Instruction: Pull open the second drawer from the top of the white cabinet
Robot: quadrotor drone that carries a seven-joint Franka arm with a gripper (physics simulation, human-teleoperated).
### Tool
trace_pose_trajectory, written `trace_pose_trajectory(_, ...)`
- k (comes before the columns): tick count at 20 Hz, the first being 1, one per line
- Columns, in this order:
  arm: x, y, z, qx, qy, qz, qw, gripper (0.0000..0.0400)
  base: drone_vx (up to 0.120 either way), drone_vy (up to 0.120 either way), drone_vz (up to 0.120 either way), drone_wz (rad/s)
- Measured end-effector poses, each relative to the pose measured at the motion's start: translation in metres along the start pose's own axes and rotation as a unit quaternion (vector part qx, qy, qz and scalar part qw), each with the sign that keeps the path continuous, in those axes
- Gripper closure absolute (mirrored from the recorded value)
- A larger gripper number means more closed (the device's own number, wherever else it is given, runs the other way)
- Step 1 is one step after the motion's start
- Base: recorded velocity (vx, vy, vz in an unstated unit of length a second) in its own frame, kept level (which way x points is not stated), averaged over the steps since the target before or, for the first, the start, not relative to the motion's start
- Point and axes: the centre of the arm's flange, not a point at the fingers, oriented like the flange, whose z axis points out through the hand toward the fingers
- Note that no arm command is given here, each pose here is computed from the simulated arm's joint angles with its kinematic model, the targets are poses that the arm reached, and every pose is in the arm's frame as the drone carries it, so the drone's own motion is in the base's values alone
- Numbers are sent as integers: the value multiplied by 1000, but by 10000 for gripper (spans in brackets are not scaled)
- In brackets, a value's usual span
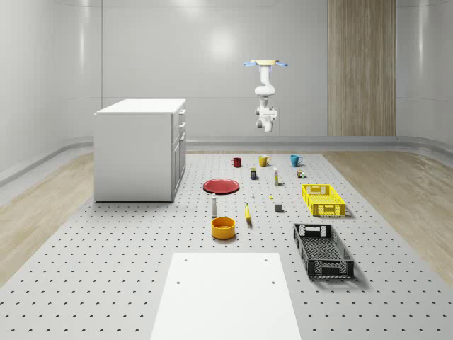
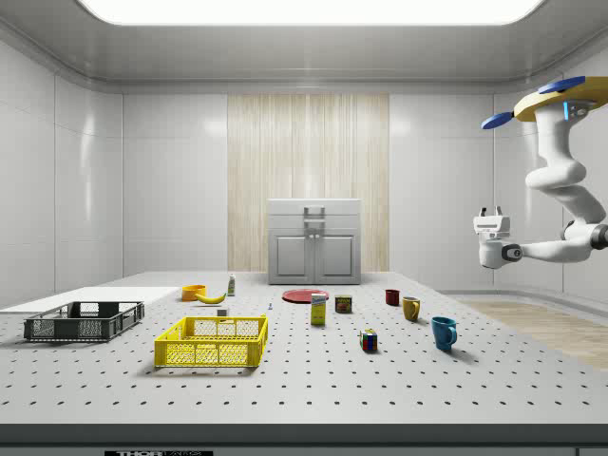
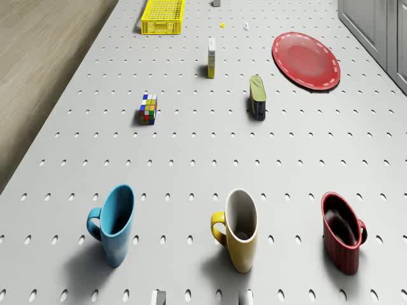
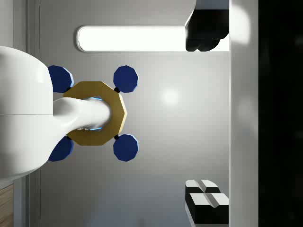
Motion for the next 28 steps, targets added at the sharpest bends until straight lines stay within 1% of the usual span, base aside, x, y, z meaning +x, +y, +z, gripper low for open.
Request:
trace_pose_trajectory(2, -2, 2, -15, 1, 1, 0, 1000, 53, 0, 0, 0, 0)
trace_pose_trajectory(5, -3, 3, -37, 1, 1, 0, 1000, 78, 0, 0, 0, 0)
trace_pose_trajectory(9, -2, 2, -61, 3, 2, 0, 1000, 92, 0, 0, 0, 0)
trace_pose_trajectory(13, -1, 1, -78, 4, 4, 0, 1000, 97, 0, 0, 0, 0)
trace_pose_trajectory(16, 0, 0, -85, 4, 4, 0, 1000, 99, 0, -13, 0, 0)
trace_pose_trajectory(20, 0, 0, -90, 5, 6, 0, 1000, 99, 0, -120, 0, 0)
trace_pose_trajectory(24, 0, 0, -92, 7, 7, 0, 1000, 100, 120, -120, 0, 0)
trace_pose_trajectory(28, 0, 0, -93, 8, 8, 0, 1000, 100, 120, -120, 120, 0)
